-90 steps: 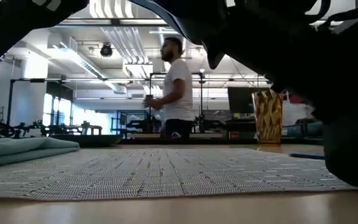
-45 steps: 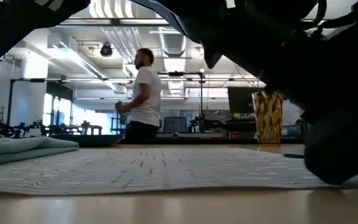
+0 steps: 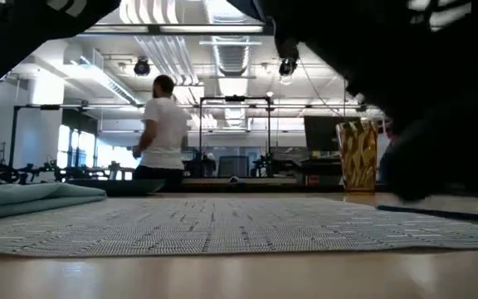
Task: Set table place
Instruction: Put the blue table knife on the right of the gray tablemat
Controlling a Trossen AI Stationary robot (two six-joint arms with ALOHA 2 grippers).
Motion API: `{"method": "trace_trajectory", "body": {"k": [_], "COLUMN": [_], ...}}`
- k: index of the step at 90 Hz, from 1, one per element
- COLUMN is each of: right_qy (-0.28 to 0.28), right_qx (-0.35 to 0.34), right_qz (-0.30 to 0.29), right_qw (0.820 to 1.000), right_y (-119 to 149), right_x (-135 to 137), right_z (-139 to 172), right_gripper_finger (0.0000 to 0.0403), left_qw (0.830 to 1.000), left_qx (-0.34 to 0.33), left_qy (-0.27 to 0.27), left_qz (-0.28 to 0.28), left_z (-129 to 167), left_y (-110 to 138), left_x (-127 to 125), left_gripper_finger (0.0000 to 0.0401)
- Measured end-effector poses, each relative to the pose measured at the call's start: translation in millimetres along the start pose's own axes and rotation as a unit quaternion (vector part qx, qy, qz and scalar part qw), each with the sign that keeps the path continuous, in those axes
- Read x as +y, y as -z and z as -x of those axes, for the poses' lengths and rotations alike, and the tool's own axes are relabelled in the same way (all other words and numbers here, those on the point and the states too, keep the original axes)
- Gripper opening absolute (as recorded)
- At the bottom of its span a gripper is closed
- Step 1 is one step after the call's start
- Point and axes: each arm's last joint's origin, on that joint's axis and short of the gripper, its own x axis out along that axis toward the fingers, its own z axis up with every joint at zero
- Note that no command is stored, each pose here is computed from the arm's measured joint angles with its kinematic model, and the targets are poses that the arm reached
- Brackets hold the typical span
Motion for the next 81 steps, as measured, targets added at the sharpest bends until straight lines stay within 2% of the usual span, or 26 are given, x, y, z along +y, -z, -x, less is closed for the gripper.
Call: {"method": "trace_trajectory", "body": {"k": [15,35,58,81], "right_qy": [0.0,-0.003,-0.012,-0.007], "right_qx": [0.0,-0.002,-0.007,-0.01], "right_qz": [0.001,-0.002,-0.018,-0.022], "right_qw": [1.0,1.0,1.0,1.0], "right_y": [0,0,-4,-11], "right_x": [0,0,4,5], "right_z": [0,0,-4,-8], "right_gripper_finger": [0.0002,0.0002,0.0002,0.0002], "left_qw": [1.0,1.0,1.0,1.0], "left_qx": [0.006,-0.005,-0.007,-0.006], "left_qy": [-0.018,-0.012,-0.004,-0.003], "left_qz": [-0.007,0.002,0.002,-0.026], "left_z": [-3,-5,-13,-14], "left_y": [-2,2,7,7], "left_x": [-2,6,3,1], "left_gripper_finger": [0.0116,0.0115,0.0114,0.0114]}}
